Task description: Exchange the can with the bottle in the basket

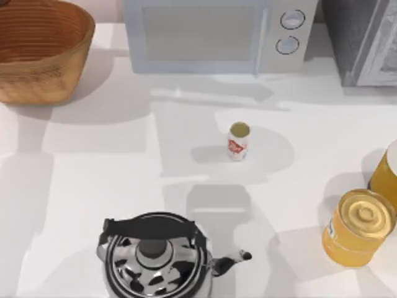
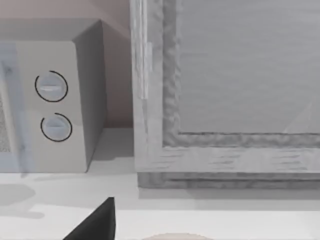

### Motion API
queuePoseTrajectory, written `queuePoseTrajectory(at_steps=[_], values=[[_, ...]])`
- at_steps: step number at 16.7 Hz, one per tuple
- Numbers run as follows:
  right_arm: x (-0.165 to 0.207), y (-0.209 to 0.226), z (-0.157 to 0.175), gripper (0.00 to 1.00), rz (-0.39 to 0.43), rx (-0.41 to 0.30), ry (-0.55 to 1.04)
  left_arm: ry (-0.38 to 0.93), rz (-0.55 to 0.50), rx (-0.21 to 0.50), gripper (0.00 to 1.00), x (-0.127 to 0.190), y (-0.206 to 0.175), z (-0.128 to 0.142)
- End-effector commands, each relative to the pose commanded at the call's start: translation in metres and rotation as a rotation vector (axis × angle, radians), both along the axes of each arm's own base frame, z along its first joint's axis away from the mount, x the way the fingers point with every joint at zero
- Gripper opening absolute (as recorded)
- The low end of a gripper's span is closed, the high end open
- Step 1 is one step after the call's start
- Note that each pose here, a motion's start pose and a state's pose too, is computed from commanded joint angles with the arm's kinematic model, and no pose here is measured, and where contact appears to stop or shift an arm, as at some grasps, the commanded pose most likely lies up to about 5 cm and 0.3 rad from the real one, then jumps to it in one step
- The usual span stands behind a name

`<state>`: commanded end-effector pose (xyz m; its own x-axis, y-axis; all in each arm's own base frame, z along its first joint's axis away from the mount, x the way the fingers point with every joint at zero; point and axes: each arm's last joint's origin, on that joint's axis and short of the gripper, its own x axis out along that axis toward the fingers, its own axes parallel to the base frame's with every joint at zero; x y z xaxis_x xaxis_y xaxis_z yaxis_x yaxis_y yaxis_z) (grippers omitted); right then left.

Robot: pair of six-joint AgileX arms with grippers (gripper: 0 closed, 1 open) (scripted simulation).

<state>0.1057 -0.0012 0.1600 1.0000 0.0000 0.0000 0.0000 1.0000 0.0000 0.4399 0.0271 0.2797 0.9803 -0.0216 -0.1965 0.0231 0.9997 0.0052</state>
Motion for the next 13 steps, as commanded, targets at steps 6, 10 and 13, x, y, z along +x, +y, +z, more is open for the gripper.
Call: queuePoseTrajectory(at_steps=[6,10,13], values=[[0.0,0.0,0.0,1.0,0.0,0.0,0.0,0.0,0.0,0.0,0.23,0.0,0.0,0.0],[0.0,0.0,0.0,1.0,0.0,0.0,0.0,0.0,0.0,0.0,0.53,0.0,0.0,0.0],[0.0,0.0,0.0,1.0,0.0,0.0,0.0,0.0,0.0,0.0,0.75,0.0,0.0,0.0]])
